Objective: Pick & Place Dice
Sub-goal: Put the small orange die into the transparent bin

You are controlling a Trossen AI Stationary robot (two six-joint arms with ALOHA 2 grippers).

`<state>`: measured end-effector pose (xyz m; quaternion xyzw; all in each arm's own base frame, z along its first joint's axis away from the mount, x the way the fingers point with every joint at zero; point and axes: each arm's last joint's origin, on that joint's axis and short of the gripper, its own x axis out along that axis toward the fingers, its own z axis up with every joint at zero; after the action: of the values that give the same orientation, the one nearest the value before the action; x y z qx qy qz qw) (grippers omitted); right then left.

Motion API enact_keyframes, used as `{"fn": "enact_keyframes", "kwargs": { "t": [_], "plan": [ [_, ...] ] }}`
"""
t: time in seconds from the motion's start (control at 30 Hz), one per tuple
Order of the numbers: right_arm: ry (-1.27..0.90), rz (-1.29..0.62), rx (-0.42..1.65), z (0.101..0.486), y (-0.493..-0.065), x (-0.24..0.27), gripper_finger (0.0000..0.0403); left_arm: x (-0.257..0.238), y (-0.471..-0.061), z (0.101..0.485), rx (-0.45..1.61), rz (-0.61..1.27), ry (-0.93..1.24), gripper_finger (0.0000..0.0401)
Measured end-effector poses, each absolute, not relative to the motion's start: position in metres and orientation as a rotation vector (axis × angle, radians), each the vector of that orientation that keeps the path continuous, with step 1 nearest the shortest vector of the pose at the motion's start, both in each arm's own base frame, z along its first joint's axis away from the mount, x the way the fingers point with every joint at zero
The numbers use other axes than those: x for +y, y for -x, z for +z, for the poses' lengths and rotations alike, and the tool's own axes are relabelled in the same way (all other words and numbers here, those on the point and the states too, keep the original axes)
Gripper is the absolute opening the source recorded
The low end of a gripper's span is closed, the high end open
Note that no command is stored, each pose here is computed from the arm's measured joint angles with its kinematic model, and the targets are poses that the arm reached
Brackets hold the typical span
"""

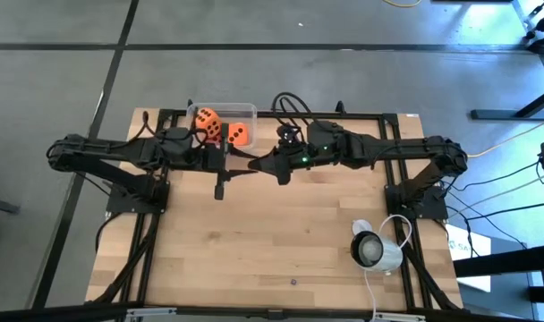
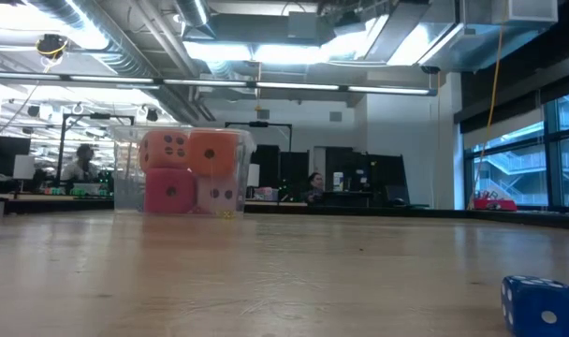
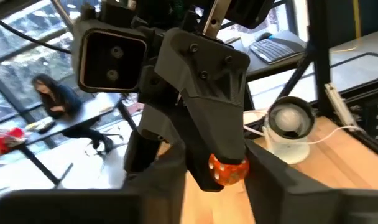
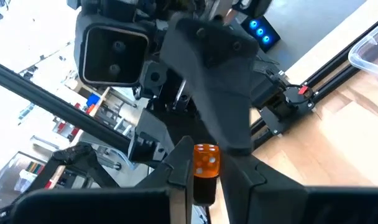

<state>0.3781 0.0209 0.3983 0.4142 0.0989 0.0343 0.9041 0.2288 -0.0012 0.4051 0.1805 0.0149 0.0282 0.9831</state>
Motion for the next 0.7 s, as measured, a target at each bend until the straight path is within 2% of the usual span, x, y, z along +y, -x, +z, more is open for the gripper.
{"fn": "enact_keyframes", "kwargs": {
  "t": [0.13, 0.17, 0.7],
  "plan": [
    [-0.868, 0.081, 0.17, 0.4018, -0.3785, 0.0203, 0.0051, -0.0003, -0.2284, 0.4058, 0.031, 0.085, -0.379, 0.0032],
    [-0.871, 0.086, 0.167, 0.4022, -0.3785, 0.0205, 0.0051, -0.0004, -0.2284, 0.4061, 0.029, 0.084, -0.384, 0.0021],
    [-0.86, 0.139, 0.114, 0.408, -0.3793, 0.0217, 0.0071, -0.0071, -0.2285, 0.4084, 0.004, 0.069, -0.407, 0.002]
  ]
}}
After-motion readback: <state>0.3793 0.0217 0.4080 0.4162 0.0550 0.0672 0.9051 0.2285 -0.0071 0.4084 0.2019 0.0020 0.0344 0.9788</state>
